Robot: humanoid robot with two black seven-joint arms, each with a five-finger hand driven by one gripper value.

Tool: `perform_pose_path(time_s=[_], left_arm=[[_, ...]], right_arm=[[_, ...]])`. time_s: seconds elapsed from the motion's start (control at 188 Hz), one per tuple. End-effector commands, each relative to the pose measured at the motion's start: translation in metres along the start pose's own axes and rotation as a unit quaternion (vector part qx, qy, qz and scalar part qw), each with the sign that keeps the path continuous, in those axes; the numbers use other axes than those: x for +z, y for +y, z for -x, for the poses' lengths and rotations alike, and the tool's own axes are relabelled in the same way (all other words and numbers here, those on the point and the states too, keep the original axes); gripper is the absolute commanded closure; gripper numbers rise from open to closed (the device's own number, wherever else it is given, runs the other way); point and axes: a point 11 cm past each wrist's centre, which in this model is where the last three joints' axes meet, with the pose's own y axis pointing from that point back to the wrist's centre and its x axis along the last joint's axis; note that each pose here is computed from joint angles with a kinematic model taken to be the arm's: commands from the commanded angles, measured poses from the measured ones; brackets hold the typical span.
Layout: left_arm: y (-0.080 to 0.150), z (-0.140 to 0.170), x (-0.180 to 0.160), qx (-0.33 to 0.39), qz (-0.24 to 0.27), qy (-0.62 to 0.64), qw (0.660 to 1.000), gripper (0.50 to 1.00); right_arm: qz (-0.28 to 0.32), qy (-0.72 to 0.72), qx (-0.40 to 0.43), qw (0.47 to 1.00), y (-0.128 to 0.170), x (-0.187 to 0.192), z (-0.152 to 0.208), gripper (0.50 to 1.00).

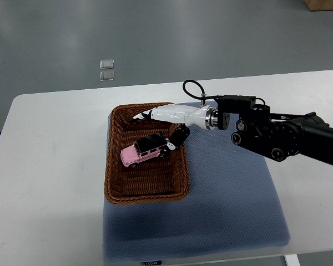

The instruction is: Place pink car in brown basket

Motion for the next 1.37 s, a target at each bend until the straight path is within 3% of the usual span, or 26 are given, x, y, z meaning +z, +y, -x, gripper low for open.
perform_pose_path(time_s=[0.0, 0.117, 0.309, 0.555, 0.795, 1.36], left_arm=[[0.0, 0.0, 0.0, 0.0, 0.0, 0.0, 1.0, 0.5], [0.0, 0.0, 0.0, 0.0, 0.0, 0.0, 1.0, 0.5], [0.0, 0.0, 0.0, 0.0, 0.0, 0.001, 1.0, 0.5], [0.0, 0.0, 0.0, 0.0, 0.0, 0.001, 1.0, 0.5], [0.0, 0.0, 0.0, 0.0, 0.0, 0.001, 1.0, 0.5], [0.0, 0.0, 0.0, 0.0, 0.0, 0.001, 1.0, 0.5]], right_arm=[[-0.001, -0.037, 0.063, 0.997, 0.003, 0.0, -0.023, 0.587], [-0.002, -0.117, 0.143, 0.983, 0.014, 0.007, -0.051, 0.589], [0.069, -0.308, 0.287, 0.905, 0.063, 0.068, -0.066, 0.589], [0.146, -0.497, 0.388, 0.762, 0.131, 0.139, -0.031, 0.589], [0.129, -0.611, 0.436, 0.649, 0.159, 0.158, -0.015, 0.587], [0.127, -0.625, 0.438, 0.634, 0.159, 0.161, 0.002, 0.585]])
